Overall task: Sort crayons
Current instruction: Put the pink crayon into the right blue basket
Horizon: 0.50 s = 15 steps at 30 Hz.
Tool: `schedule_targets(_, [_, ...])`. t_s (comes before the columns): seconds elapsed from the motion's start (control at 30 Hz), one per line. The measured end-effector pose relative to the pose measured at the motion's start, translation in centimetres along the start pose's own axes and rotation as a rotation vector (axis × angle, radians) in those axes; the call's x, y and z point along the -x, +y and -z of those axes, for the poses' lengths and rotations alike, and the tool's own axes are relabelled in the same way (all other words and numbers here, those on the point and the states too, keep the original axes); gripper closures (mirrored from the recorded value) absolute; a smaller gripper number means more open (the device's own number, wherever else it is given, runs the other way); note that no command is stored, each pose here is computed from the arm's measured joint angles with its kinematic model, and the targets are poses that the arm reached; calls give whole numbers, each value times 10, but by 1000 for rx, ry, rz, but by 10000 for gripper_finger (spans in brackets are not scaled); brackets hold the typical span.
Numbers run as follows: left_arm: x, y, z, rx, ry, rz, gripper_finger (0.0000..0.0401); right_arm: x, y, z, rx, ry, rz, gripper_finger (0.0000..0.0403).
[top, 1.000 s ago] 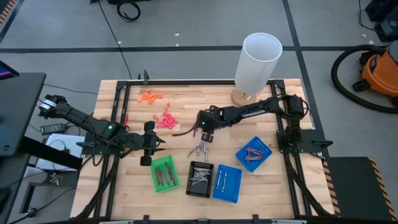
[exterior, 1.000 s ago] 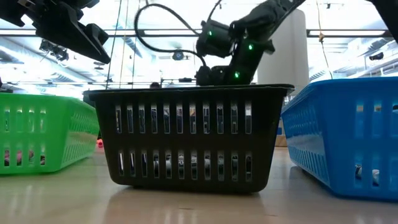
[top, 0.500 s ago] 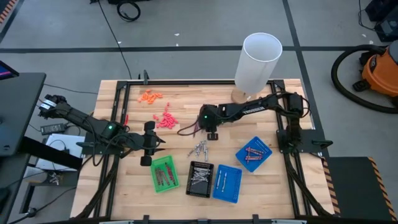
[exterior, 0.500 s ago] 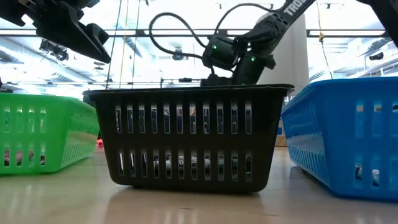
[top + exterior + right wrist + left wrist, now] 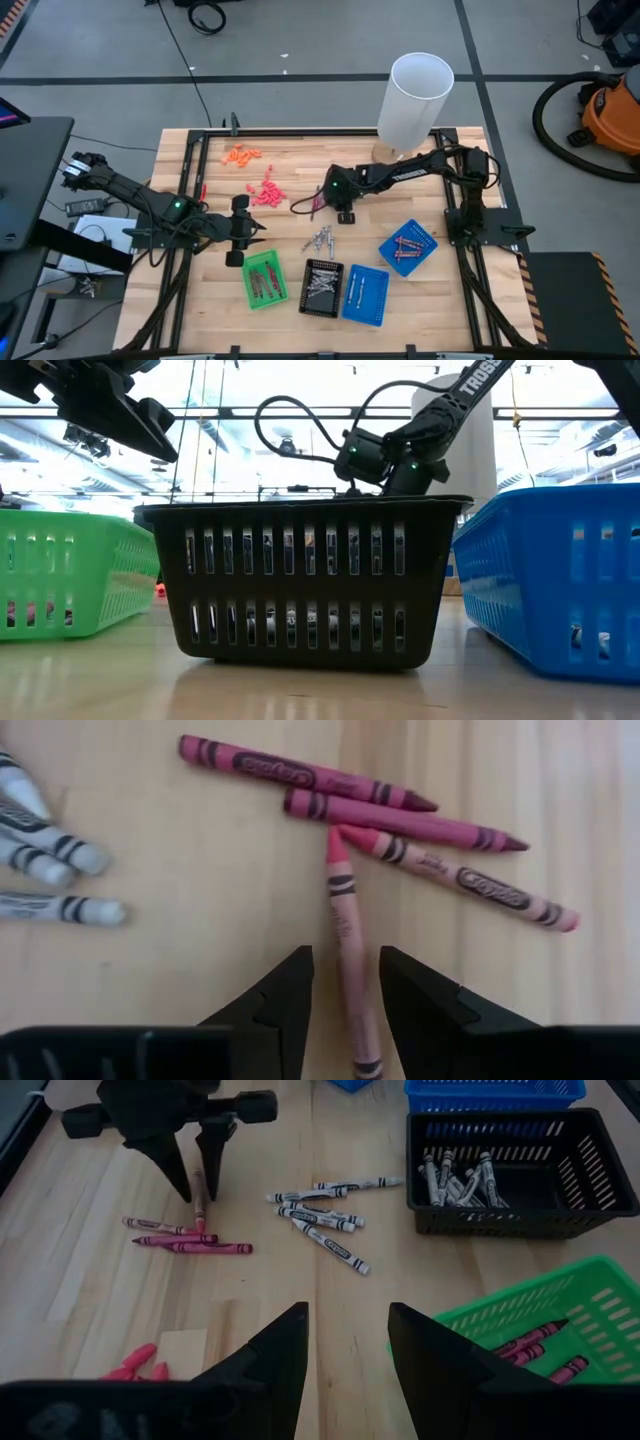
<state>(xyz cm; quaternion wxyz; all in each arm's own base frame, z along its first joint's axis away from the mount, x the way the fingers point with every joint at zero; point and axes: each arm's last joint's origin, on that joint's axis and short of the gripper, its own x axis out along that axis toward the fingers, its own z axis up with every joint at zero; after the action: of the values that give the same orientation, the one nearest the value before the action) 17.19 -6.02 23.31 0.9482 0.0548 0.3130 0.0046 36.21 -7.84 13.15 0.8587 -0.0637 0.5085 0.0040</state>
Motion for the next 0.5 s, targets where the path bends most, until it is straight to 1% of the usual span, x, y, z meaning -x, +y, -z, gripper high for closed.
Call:
schedule_targets(0.1, [0,0,0,-2,5,-1,251,0,1,1,-41,11,-30,274])
schedule_targets(0.2, [0,0,1,-4,11,-2,251,1,3,3,-81,32,-66,286])
schedule_targets(0.37, [0,0,2,-7,20,-3,251,2,10,7,-130,90,-105,339])
schedule_targets(0.5, [0,0,2,-7,20,-3,251,3,21,9,-150,140,-132,381])
